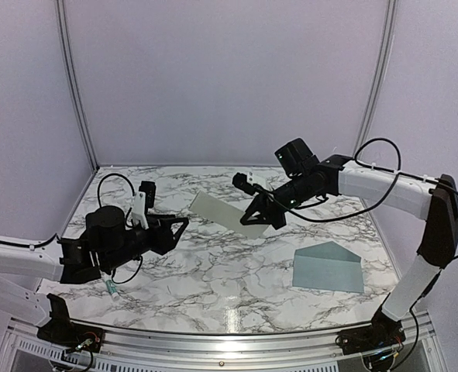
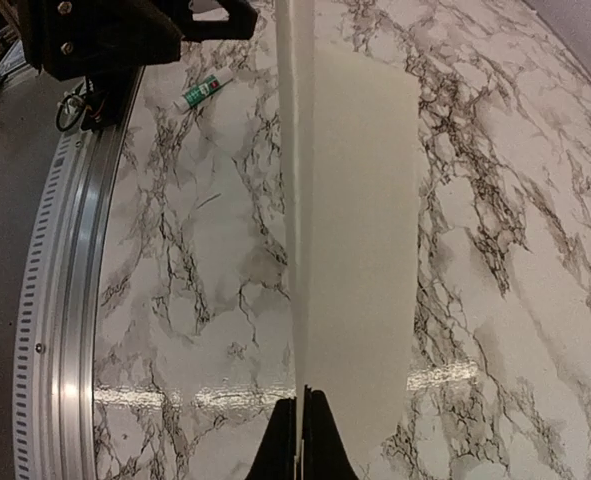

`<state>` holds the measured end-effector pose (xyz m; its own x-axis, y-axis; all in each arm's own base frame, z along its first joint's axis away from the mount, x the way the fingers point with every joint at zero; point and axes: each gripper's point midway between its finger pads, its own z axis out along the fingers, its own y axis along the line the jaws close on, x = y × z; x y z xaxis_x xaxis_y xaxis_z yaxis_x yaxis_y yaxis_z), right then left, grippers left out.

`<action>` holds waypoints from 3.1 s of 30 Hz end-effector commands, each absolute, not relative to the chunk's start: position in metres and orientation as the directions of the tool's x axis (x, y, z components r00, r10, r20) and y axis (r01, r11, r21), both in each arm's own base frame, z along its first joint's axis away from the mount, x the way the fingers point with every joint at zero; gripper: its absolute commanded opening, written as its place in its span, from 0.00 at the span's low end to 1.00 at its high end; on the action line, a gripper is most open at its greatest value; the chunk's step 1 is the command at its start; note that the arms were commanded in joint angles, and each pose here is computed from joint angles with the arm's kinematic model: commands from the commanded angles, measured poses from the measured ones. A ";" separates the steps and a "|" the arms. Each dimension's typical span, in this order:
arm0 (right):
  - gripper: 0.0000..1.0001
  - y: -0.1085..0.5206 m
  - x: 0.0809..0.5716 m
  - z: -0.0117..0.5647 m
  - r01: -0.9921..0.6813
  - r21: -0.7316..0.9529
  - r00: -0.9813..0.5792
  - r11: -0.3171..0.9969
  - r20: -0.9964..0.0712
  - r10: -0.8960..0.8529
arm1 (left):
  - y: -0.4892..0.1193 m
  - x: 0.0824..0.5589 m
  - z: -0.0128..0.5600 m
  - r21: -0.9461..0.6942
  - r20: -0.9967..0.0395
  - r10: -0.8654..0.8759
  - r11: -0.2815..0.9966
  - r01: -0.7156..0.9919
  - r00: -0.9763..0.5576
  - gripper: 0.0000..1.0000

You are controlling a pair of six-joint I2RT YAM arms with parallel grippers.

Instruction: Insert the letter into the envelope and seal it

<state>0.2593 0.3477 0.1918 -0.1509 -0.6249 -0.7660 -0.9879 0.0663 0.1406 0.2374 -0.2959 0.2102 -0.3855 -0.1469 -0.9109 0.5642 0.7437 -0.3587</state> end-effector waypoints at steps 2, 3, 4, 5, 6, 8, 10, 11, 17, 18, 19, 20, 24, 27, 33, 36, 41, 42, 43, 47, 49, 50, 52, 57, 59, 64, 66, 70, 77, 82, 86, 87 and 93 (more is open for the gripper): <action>0.00 0.355 0.267 0.231 -0.986 0.126 -0.163 0.107 -0.846 -0.508 | -0.323 0.241 0.233 -0.519 -0.851 -0.319 0.633 0.575 -0.417 0.51; 0.00 0.356 0.267 0.233 -0.986 0.132 -0.167 0.105 -0.851 -0.498 | -0.325 0.244 0.230 -0.530 -0.843 -0.332 0.645 0.551 -0.423 0.55; 0.00 0.357 0.267 0.235 -0.986 0.134 -0.166 0.100 -0.857 -0.487 | -0.324 0.250 0.228 -0.543 -0.835 -0.360 0.664 0.514 -0.417 0.59; 0.00 0.358 0.266 0.236 -0.985 0.144 -0.173 0.096 -0.860 -0.480 | -0.324 0.253 0.227 -0.556 -0.826 -0.380 0.668 0.494 -0.416 0.62; 0.00 0.359 0.267 0.237 -0.984 0.149 -0.177 0.096 -0.860 -0.478 | -0.325 0.255 0.228 -0.569 -0.819 -0.402 0.663 0.486 -0.410 0.63; 0.00 0.361 0.266 0.237 -0.983 0.159 -0.182 0.090 -0.860 -0.476 | -0.327 0.258 0.232 -0.599 -0.800 -0.447 0.638 0.484 -0.401 0.64; 0.00 0.361 0.265 0.236 -0.982 0.170 -0.188 0.081 -0.860 -0.475 | -0.329 0.260 0.234 -0.624 -0.782 -0.483 0.616 0.482 -0.394 0.64; 0.00 0.362 0.264 0.235 -0.981 0.179 -0.194 0.077 -0.859 -0.474 | -0.330 0.260 0.237 -0.634 -0.773 -0.501 0.601 0.487 -0.390 0.64; 0.00 0.363 0.259 0.229 -0.974 0.217 -0.218 0.056 -0.854 -0.473 | -0.335 0.260 0.248 -0.677 -0.729 -0.571 0.521 0.520 -0.377 0.63; 0.00 0.364 0.258 0.229 -0.974 0.222 -0.219 0.051 -0.855 -0.470 | -0.335 0.261 0.247 -0.685 -0.721 -0.581 0.516 0.514 -0.378 0.63; 0.00 0.364 0.257 0.229 -0.973 0.224 -0.220 0.047 -0.856 -0.468 | -0.336 0.262 0.249 -0.693 -0.712 -0.592 0.507 0.512 -0.377 0.63; 0.00 0.364 0.258 0.229 -0.972 0.228 -0.224 0.049 -0.855 -0.469 | -0.337 0.263 0.249 -0.699 -0.706 -0.599 0.501 0.511 -0.378 0.63; 0.00 0.365 0.254 0.230 -0.971 0.237 -0.223 0.027 -0.858 -0.463 | -0.340 0.268 0.246 -0.737 -0.665 -0.635 0.473 0.483 -0.392 0.62; 0.00 0.366 0.243 0.232 -0.963 0.268 -0.229 -0.024 -0.863 -0.451 | -0.340 0.270 0.248 -0.761 -0.630 -0.671 0.436 0.480 -0.390 0.62; 0.00 0.365 0.231 0.227 -0.940 0.331 -0.263 -0.077 -0.853 -0.451 | -0.348 0.266 0.259 -0.759 -0.601 -0.702 0.353 0.546 -0.382 0.62; 0.00 0.365 0.231 0.221 -0.936 0.345 -0.275 -0.073 -0.844 -0.461 | -0.351 0.262 0.267 -0.746 -0.595 -0.710 0.313 0.587 -0.377 0.57; 0.00 0.366 0.233 0.218 -0.934 0.352 -0.288 -0.055 -0.838 -0.464 | -0.348 0.257 0.273 -0.739 -0.573 -0.732 0.267 0.619 -0.369 0.51; 0.00 0.366 0.235 0.217 -0.935 0.352 -0.291 -0.049 -0.837 -0.463 | -0.347 0.256 0.274 -0.738 -0.570 -0.736 0.262 0.622 -0.366 0.50; 0.00 0.366 0.235 0.216 -0.933 0.356 -0.295 -0.046 -0.834 -0.466 | -0.347 0.256 0.274 -0.738 -0.568 -0.738 0.260 0.623 -0.365 0.48; 0.00 0.367 0.236 0.212 -0.929 0.368 -0.306 -0.041 -0.827 -0.472 | -0.349 0.255 0.274 -0.731 -0.574 -0.732 0.257 0.633 -0.366 0.39; 0.00 0.368 0.237 0.212 -0.929 0.367 -0.307 -0.038 -0.826 -0.472 | -0.350 0.254 0.274 -0.724 -0.582 -0.727 0.258 0.640 -0.365 0.36; 0.00 0.367 0.237 0.211 -0.929 0.369 -0.309 -0.036 -0.825 -0.473 | -0.350 0.254 0.274 -0.718 -0.587 -0.724 0.260 0.646 -0.362 0.35; 0.00 0.368 0.238 0.211 -0.929 0.369 -0.310 -0.034 -0.825 -0.473 | -0.353 0.252 0.274 -0.703 -0.604 -0.712 0.264 0.660 -0.359 0.34; 0.00 0.368 0.238 0.210 -0.928 0.371 -0.312 -0.035 -0.824 -0.474 | -0.365 0.250 0.271 -0.663 -0.667 -0.653 0.301 0.686 -0.358 0.32; 0.00 0.368 0.238 0.210 -0.928 0.372 -0.312 -0.035 -0.823 -0.474 | -0.372 0.249 0.269 -0.637 -0.705 -0.614 0.327 0.698 -0.356 0.32; 0.00 0.368 0.237 0.208 -0.927 0.374 -0.312 -0.038 -0.822 -0.476 | -0.382 0.250 0.266 -0.598 -0.754 -0.558 0.364 0.714 -0.347 0.27; 0.00 0.368 0.236 0.207 -0.926 0.376 -0.312 -0.042 -0.821 -0.478 | -0.384 0.251 0.264 -0.586 -0.771 -0.537 0.385 0.713 -0.343 0.22; 0.00 0.367 0.236 0.207 -0.926 0.376 -0.311 -0.042 -0.821 -0.479 | -0.387 0.251 0.262 -0.573 -0.783 -0.522 0.392 0.720 -0.339 0.13; 0.01 0.364 0.242 0.210 -0.940 0.342 -0.293 -0.012 -0.824 -0.485 | -0.383 0.249 0.266 -0.570 -0.782 -0.528 0.391 0.723 -0.331 0.05; 0.10 0.358 0.247 0.216 -0.951 0.307 -0.279 0.020 -0.831 -0.481 | -0.377 0.248 0.269 -0.560 -0.787 -0.531 0.402 0.724 -0.313 0.02; 0.18 0.356 0.251 0.218 -0.955 0.293 -0.278 0.046 -0.830 -0.484 | -0.374 0.249 0.270 -0.557 -0.789 -0.534 0.413 0.720 -0.303 0.01; 0.19 0.355 0.252 0.219 -0.956 0.288 -0.276 0.052 -0.830 -0.484 | -0.373 0.249 0.270 -0.556 -0.790 -0.534 0.416 0.720 -0.302 0.01; 0.26 0.344 0.259 0.240 -0.961 0.271 -0.264 0.050 -0.859 -0.439 | -0.369 0.249 0.266 -0.549 -0.798 -0.526 0.432 0.715 -0.295 0.01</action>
<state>0.2525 0.3538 0.2105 -0.2979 -0.4887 -0.8200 -0.9480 0.0509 0.3140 0.2522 -0.3743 0.2609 -0.3157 -0.5291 -0.7877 0.7054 0.4243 -0.5678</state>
